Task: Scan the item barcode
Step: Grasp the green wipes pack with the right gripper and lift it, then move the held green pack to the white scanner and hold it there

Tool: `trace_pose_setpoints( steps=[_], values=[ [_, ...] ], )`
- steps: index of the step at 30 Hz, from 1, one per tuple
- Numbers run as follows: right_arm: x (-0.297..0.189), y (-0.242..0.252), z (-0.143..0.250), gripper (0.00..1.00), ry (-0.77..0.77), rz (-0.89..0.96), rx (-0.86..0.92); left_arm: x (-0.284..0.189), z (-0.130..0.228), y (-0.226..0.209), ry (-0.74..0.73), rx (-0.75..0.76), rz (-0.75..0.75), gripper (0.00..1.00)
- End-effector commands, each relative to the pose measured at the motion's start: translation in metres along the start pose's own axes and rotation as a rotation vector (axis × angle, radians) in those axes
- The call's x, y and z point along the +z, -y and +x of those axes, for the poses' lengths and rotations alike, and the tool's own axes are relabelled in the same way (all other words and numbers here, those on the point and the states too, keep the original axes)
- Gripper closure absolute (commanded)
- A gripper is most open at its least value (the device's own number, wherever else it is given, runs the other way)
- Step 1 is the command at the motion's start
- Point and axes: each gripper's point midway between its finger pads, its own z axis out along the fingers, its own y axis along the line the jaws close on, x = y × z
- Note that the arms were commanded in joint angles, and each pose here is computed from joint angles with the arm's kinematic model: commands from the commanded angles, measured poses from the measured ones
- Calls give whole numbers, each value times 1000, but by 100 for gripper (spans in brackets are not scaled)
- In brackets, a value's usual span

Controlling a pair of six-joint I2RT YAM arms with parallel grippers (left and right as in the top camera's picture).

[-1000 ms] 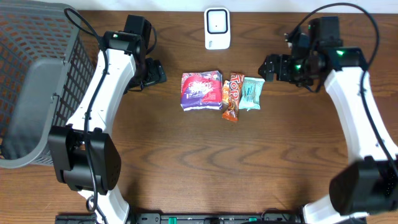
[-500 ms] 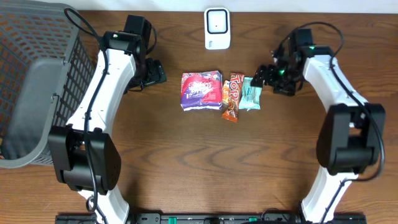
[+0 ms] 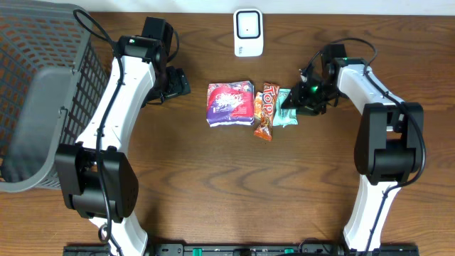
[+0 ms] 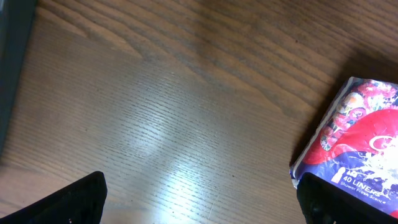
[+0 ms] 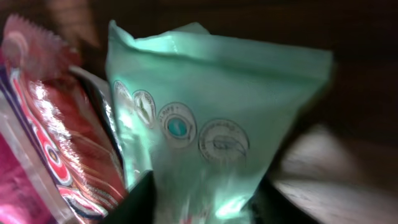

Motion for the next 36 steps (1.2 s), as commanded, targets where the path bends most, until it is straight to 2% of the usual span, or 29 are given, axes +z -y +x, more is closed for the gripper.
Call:
trace_pose_setpoints(
  steps=[1, 2, 3, 7, 11, 21, 25, 29, 33, 36],
  values=[
    [10, 18, 2, 79, -27, 33, -13, -3, -1, -5, 9, 1, -11, 2],
    [10, 18, 4, 91, -34, 34, -23, -3, -1, -5, 9, 1, -11, 2],
    [10, 18, 6, 99, -40, 35, -23, -3, -1, -5, 9, 1, -11, 2],
    [4, 15, 9, 99, -48, 36, -17, -3, -1, -5, 9, 1, -11, 2],
    [-25, 1, 4, 99, -10, 30, -30, -3, -1, -5, 9, 1, -11, 2],
    [-160, -76, -5, 99, 303, 11, -198, -3, -1, -5, 9, 1, -11, 2],
    [-194, -99, 9, 99, 385, -20, -172, -3, -1, -5, 9, 1, -11, 2],
    [-203, -122, 25, 99, 388, -71, -196, -3, -1, -5, 9, 1, -11, 2],
    [-191, -151, 45, 99, 329, -127, -431, -3, -1, -5, 9, 1, -11, 2],
    [-177, -168, 59, 99, 285, -153, -516, -3, -1, -5, 9, 1, -11, 2]
  ],
)
